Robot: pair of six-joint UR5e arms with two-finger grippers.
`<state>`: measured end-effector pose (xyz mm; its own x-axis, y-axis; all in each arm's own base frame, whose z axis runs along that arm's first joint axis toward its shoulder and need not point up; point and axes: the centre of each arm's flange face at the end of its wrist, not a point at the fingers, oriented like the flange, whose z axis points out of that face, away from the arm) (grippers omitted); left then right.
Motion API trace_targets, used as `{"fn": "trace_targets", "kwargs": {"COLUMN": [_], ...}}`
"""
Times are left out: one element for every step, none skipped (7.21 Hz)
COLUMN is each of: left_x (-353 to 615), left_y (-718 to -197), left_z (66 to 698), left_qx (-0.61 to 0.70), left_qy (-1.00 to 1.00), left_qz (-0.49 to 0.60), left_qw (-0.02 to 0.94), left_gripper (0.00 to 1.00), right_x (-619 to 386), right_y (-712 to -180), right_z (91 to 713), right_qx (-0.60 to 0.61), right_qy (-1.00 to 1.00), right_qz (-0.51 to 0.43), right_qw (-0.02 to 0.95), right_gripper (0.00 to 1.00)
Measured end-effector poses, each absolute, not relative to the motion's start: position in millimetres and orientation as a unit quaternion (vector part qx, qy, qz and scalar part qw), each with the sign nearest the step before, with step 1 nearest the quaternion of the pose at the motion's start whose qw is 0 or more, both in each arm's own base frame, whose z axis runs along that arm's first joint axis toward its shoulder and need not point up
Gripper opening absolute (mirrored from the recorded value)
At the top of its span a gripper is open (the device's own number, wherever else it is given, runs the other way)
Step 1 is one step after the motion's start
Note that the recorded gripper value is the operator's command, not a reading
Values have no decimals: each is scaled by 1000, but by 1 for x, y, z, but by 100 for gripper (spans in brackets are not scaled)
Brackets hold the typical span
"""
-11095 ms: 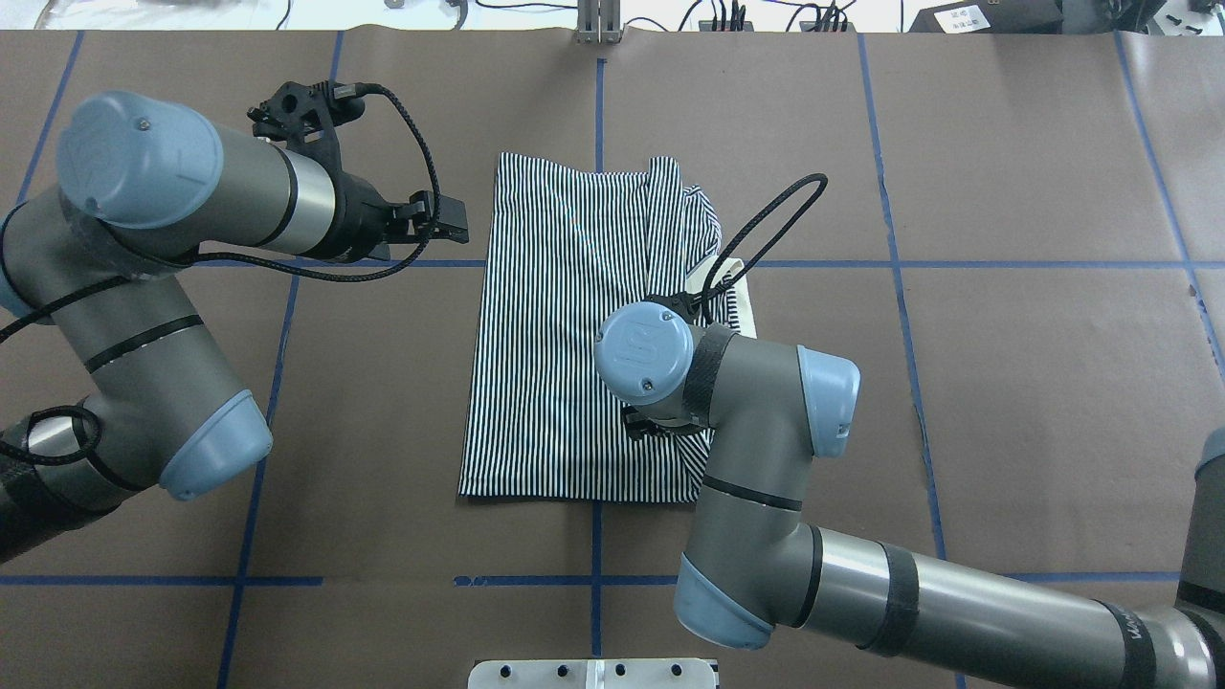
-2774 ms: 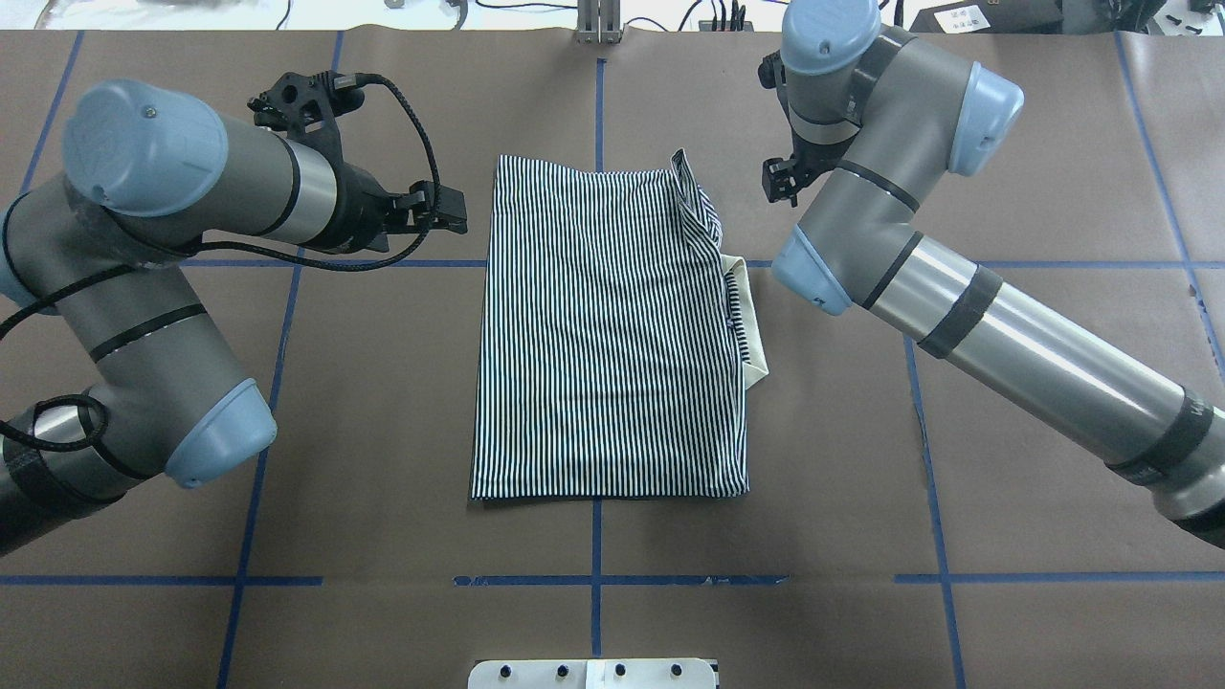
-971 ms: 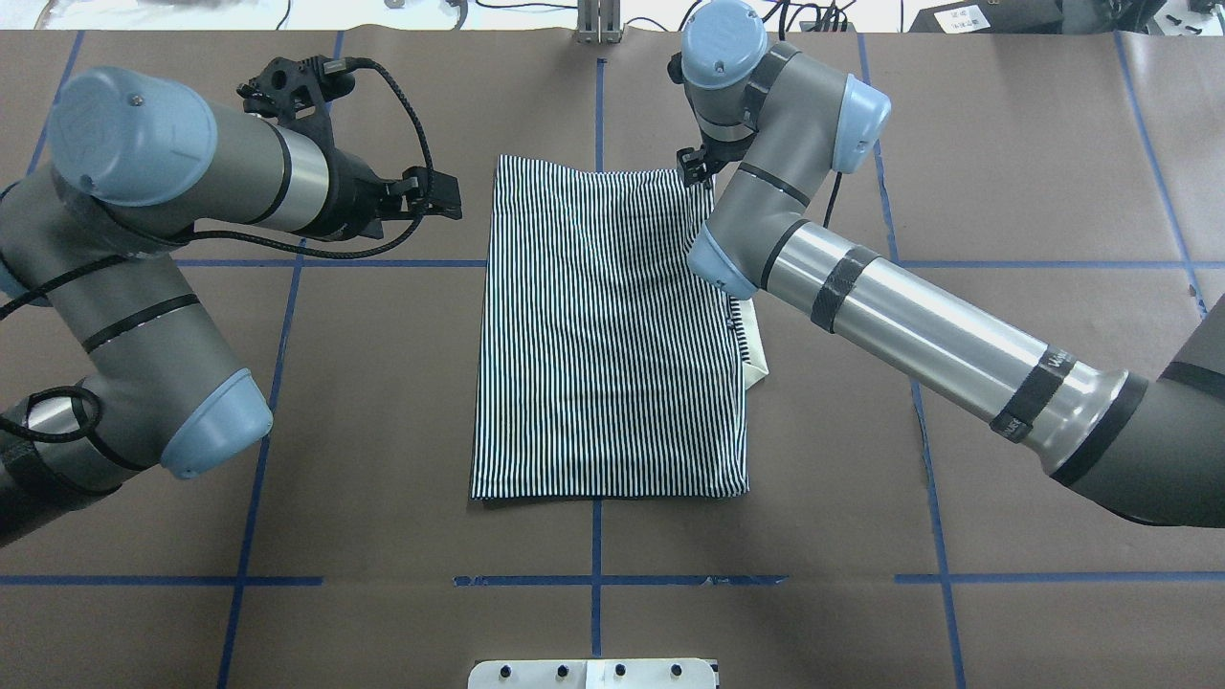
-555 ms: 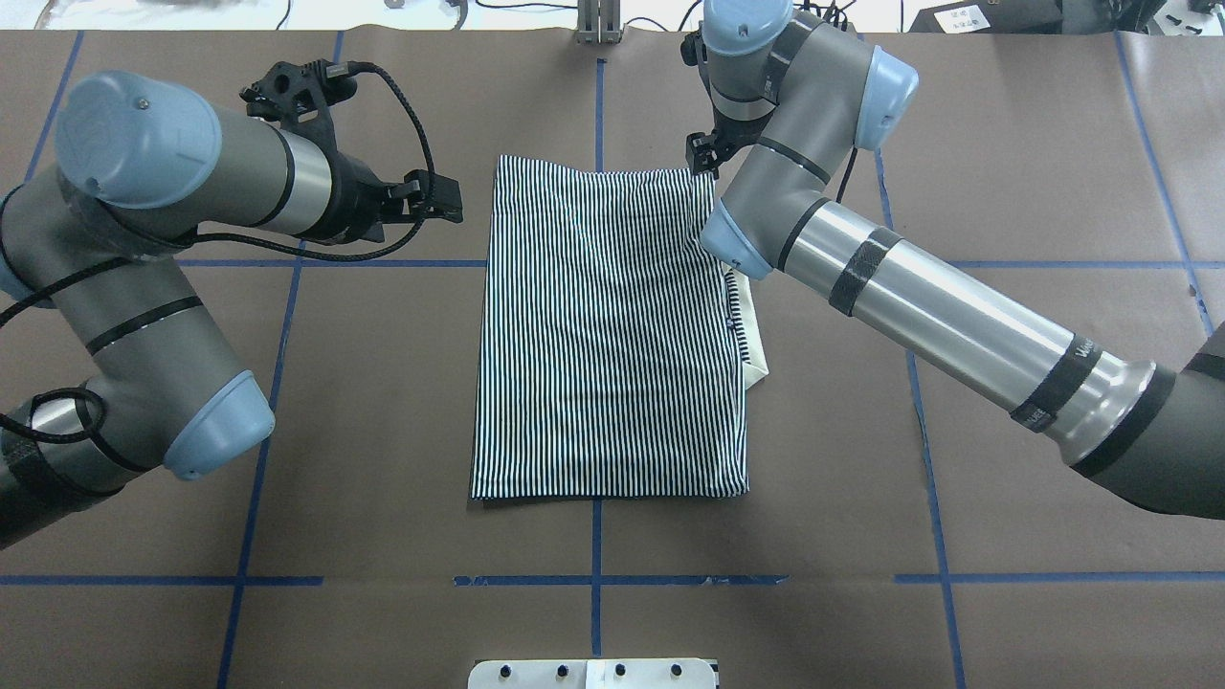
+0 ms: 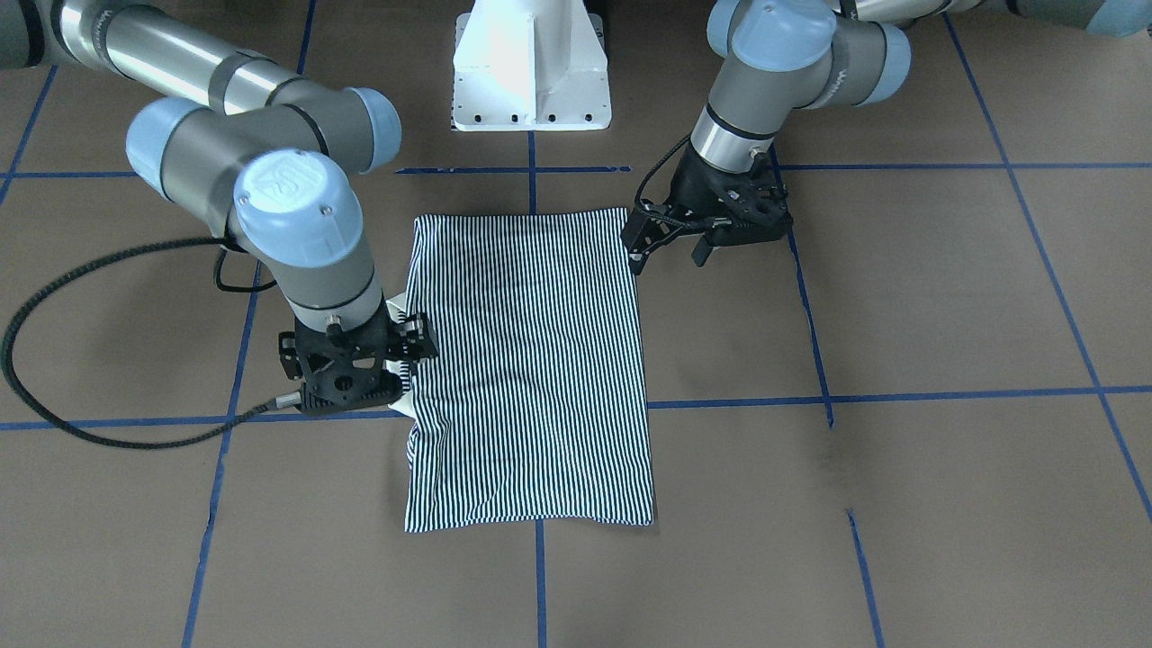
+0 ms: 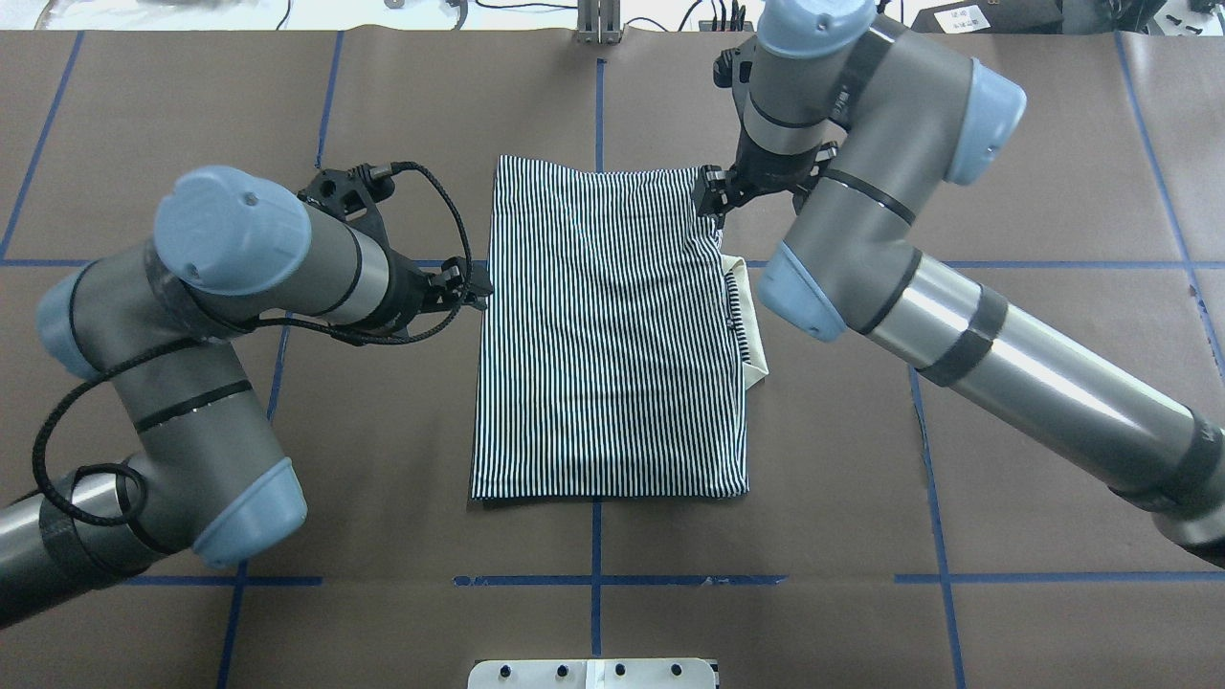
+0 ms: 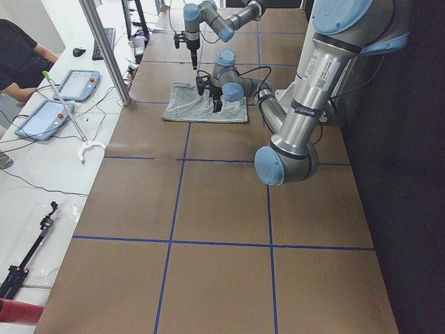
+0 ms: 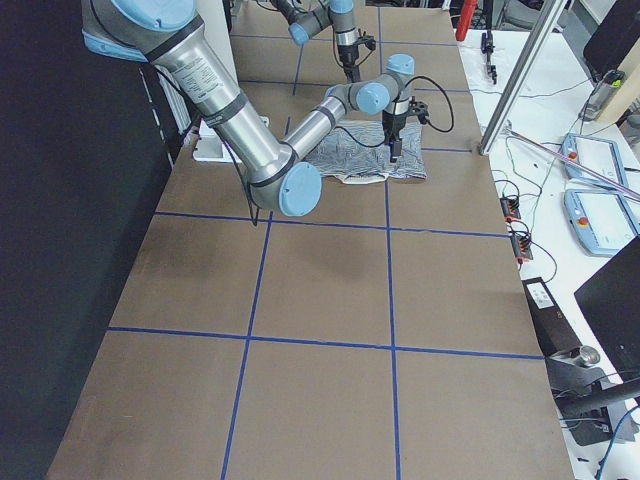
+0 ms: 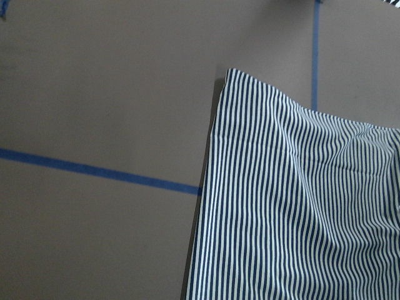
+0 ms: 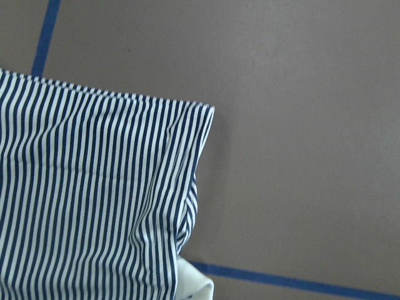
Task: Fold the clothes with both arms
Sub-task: 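Lower the left gripper to the shirt edge nearest the robot while right holds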
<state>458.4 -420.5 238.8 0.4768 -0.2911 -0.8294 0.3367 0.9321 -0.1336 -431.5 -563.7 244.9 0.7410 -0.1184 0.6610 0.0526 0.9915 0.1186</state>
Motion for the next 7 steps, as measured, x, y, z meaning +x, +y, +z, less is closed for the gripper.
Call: {"fn": "trace_targets", "kwargs": {"left_x": [490, 519, 540, 551, 556, 559, 562], "left_y": [-387, -352, -326, -312, -306, -305, -305], "left_z": [243, 250, 257, 261, 266, 269, 273], "left_qx": [2, -23, -39, -45, -46, -46, -43], "left_qy": [457, 440, 427, 417, 411, 407, 402], "left_qz": [-200, -219, -236, -247, -252, -254, -257], "left_qw": [866, 870, 872, 874, 875, 876, 878], "left_gripper": [98, 97, 96, 95, 95, 95, 95], "right_x": [-421, -415, -413, -412, -411, -411, -411], "right_y": [-531, -507, -493, -487, -484, -483, -483], "right_z": [248, 251, 253, 253, 252, 251, 250], "right_qx": [28, 13, 4, 0, -1, -1, 0], "right_qy": [-376, -388, -393, -396, -398, -399, -399], "right_qz": [-20, -1, 9, 15, 17, 18, 17], "right_qw": [926, 922, 920, 918, 917, 917, 917], "right_gripper": [100, 100, 100, 100, 100, 100, 100]}}
